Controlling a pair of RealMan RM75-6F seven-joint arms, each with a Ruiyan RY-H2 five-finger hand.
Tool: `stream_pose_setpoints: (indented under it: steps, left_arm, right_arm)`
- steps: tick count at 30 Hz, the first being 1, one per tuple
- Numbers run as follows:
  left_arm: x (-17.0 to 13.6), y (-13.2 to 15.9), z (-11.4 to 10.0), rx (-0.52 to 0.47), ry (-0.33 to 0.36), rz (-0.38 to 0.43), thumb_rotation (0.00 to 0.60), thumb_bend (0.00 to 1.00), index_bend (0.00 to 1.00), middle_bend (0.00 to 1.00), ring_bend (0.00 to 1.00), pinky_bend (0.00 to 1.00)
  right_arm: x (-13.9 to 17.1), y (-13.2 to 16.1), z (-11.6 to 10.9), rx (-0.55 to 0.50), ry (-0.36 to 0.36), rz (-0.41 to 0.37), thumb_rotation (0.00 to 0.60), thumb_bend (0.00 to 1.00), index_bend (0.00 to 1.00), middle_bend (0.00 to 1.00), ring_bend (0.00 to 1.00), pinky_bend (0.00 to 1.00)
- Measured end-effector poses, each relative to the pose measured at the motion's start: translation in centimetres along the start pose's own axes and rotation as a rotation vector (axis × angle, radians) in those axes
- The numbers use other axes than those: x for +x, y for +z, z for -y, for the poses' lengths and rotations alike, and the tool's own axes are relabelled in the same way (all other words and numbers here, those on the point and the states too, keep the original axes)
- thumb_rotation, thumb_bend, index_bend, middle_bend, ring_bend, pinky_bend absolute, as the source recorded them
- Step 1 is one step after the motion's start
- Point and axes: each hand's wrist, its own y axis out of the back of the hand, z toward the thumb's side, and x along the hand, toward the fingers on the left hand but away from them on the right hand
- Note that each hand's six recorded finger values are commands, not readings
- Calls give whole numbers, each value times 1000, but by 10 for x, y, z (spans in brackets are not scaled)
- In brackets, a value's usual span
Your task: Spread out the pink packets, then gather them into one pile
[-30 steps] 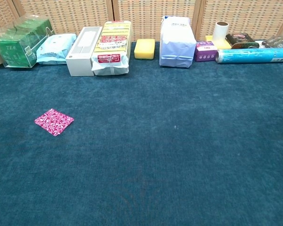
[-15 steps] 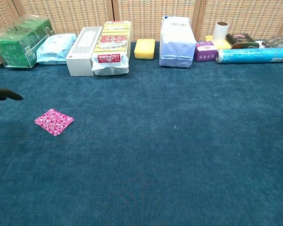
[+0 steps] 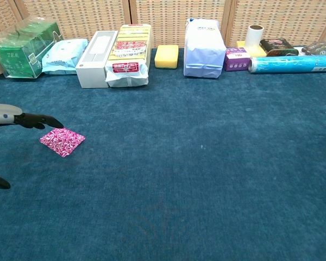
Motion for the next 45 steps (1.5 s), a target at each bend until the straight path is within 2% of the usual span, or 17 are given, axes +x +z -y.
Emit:
stream_pose_setpoints:
  steps: [10,21,27,45]
  left_arm:
    - [26,14,2,3,1,28,600,29,0,0,0,0]
    - [35,7,5,14,-24,-13,600,29,0,0,0,0]
    - [34,6,9,6,-61,-20,600,29,0,0,0,0]
    - [32,-9,17,7,-95,-62,600,30,0,0,0,0]
  right_arm:
    - [1,2,2,9,11,-4,600,0,104,1,0,0]
    - [1,2,2,13,8,-1,600,0,104,1,0,0]
    - [2,0,1,6,4,1,600,0,103,1,0,0]
    - [3,0,0,0,10,1,600,0,103,1,0,0]
